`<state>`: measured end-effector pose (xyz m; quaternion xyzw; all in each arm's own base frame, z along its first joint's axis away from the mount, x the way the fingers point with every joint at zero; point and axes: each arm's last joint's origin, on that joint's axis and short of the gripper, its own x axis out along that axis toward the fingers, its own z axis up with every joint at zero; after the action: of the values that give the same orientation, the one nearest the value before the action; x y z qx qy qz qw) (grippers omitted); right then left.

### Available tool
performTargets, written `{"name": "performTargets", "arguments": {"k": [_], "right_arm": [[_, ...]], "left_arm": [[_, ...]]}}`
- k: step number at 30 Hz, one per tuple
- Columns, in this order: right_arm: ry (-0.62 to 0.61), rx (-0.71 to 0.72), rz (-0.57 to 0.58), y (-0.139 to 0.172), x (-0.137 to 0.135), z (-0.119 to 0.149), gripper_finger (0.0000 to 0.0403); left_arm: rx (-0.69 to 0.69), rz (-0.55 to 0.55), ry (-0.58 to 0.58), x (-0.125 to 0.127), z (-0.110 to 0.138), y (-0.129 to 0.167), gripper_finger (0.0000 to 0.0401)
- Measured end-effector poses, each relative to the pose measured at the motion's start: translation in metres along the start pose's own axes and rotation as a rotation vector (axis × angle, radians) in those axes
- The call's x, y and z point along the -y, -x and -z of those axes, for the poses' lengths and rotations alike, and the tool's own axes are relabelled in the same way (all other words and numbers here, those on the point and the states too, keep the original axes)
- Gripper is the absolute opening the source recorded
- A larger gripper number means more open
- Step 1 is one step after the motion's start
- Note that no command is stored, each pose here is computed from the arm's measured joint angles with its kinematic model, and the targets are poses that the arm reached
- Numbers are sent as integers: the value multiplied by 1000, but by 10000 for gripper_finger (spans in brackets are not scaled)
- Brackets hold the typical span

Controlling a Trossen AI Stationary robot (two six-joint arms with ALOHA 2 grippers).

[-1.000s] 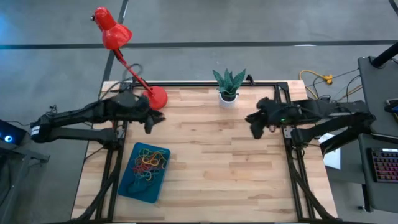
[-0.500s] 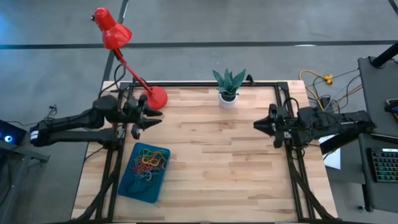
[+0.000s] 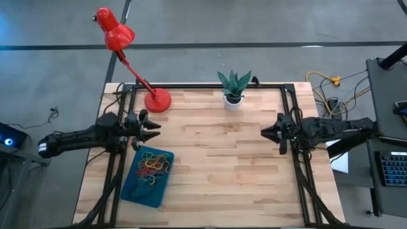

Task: Pick and place rubber bands into bin
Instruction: Return to Home Position

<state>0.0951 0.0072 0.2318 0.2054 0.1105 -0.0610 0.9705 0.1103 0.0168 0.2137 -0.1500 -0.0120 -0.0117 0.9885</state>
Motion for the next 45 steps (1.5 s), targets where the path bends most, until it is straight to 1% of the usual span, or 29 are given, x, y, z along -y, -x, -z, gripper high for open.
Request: {"name": "performTargets", "arguments": {"k": [2, 5, 6, 7, 8, 10, 12, 15, 17, 18, 19, 20, 23, 24, 29, 45], "right_arm": [[3, -16, 11, -2, 2, 5, 61], [8, -35, 18, -5, 4, 11, 61], [10, -44, 24, -6, 5, 13, 61], [11, -48, 26, -7, 6, 15, 61], [12, -49, 27, -7, 7, 17, 61], [13, -49, 16, -6, 9, 24, 61], [9, -34, 6, -5, 13, 31, 61], [2, -7, -7, -4, 19, 43, 61], [1, 0, -8, -5, 24, 52, 61], [0, 3, -10, -6, 26, 57, 61], [-2, -4, -10, -7, 27, 59, 61], [2, 5, -11, -7, 26, 59, 61], [-6, 52, -57, -5, 22, 53, 61], [-12, 78, -71, -6, 21, 52, 61], [-21, 114, -93, -10, 21, 55, 61], [-10, 87, -79, -13, 21, 57, 61]], "left_arm": [[-19, -7, 5, -4, 15, 1, 141], [-84, -23, 21, -12, 40, 2, 141], [-96, -19, 22, -13, 48, 3, 141], [-136, -9, 29, -12, 55, 4, 141], [-154, 9, 29, -9, 56, 5, 141], [-104, 59, 16, -3, 52, 7, 141], [-18, 121, 1, 3, 45, 8, 141], [70, 182, -10, 9, 37, 12, 141], [118, 196, -17, 11, 33, 15, 141], [94, 188, -14, 10, 35, 14, 141], [125, 197, -18, 11, 32, 14, 141], [160, 210, -23, 12, 29, 15, 141], [188, 217, -26, 13, 26, 15, 141], [178, 214, -25, 12, 27, 15, 141], [147, 206, -21, 12, 30, 12, 141], [75, 184, -11, 9, 36, 7, 141]]}}
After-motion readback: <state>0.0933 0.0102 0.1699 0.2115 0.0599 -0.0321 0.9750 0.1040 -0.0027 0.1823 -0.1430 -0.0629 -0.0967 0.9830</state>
